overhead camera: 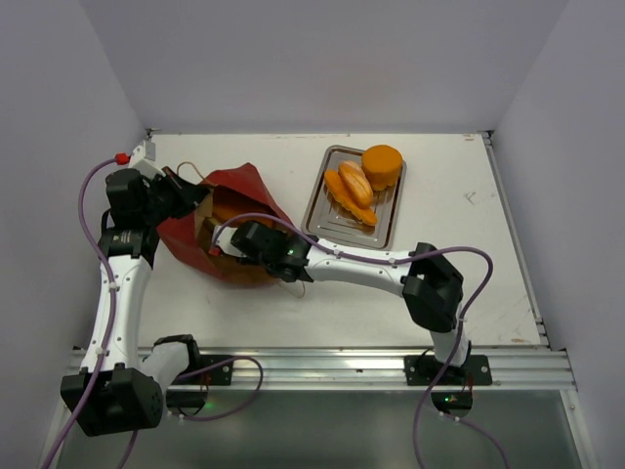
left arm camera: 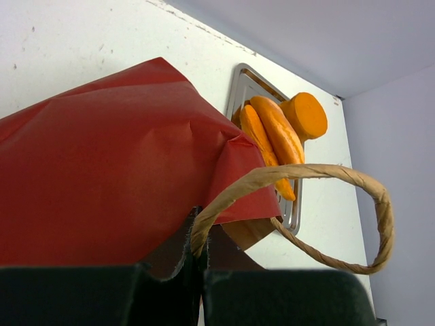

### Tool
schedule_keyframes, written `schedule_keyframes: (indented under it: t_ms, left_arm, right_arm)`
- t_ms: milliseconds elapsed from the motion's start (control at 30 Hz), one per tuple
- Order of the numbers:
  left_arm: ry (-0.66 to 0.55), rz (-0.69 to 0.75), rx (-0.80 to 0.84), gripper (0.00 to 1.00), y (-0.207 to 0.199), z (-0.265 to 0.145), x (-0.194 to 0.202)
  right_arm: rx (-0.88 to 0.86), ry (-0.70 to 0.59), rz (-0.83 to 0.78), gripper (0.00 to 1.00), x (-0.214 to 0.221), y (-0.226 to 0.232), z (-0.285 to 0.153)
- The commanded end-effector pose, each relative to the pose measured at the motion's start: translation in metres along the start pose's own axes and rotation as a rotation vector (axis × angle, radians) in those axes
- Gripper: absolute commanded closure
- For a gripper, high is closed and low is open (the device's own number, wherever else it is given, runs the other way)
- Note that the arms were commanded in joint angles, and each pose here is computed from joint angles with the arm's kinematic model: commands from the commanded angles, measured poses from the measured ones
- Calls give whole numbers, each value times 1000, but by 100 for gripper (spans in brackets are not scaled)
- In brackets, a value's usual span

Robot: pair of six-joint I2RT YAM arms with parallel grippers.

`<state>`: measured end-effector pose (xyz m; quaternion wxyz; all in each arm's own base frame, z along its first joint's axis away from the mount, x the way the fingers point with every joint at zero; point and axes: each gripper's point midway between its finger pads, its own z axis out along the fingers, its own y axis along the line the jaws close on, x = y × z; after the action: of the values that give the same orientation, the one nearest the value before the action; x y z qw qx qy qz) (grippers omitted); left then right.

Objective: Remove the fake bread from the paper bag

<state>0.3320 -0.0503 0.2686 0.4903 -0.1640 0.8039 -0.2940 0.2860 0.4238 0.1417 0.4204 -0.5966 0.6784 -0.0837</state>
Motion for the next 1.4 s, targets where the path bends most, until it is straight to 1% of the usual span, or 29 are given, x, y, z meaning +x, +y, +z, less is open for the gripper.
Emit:
schedule_keyframes:
  t_ms: [0, 233, 467, 567, 767, 900, 933, 1000, 1033, 1133, 1167, 1267, 1367]
  left_arm:
    - [-27, 7, 51, 100, -10, -2, -8]
    - [-39, 7, 52, 100, -13, -5, -10]
    - [-39, 4, 57, 100, -14, -5, -10]
    - [-36, 0, 53, 100, -12, -4, -8]
    - [-30, -2, 60, 100, -12, -3, -6]
    - [-32, -1, 63, 100, -12, -3, -6]
    - [-30, 0, 63, 100, -12, -4, -5]
    - [-31, 3, 64, 100, -13, -4, -5]
    - [-30, 2, 63, 100, -13, -4, -5]
    - [-32, 4, 61, 100, -12, -5, -5]
    - [-28, 4, 60, 100, -12, -4, -5]
    - [-32, 6, 56, 100, -11, -4, -5]
    - [-33, 10, 47, 100, -8, -3, -5]
  right_arm:
    - [93, -101, 79, 55, -25, -34, -28]
    - [95, -88, 110, 53, -20, -32, -26]
    - [60, -59, 156, 52, -11, -24, -11]
    - [47, -50, 167, 53, -9, -22, -7]
    - [33, -42, 167, 59, -9, -19, -2]
    - [12, -27, 165, 66, -7, -13, 3]
    - [3, -18, 160, 71, -6, -10, 5]
    - [-16, -18, 155, 77, -7, -6, 6]
    - [-21, -14, 151, 84, -6, -6, 6]
    - [-35, -12, 149, 92, -4, -6, 5]
    - [-35, -18, 153, 96, -5, -8, 2]
    - [-48, -27, 164, 100, -4, -13, -2]
    - [-67, -57, 198, 100, -5, -25, -12]
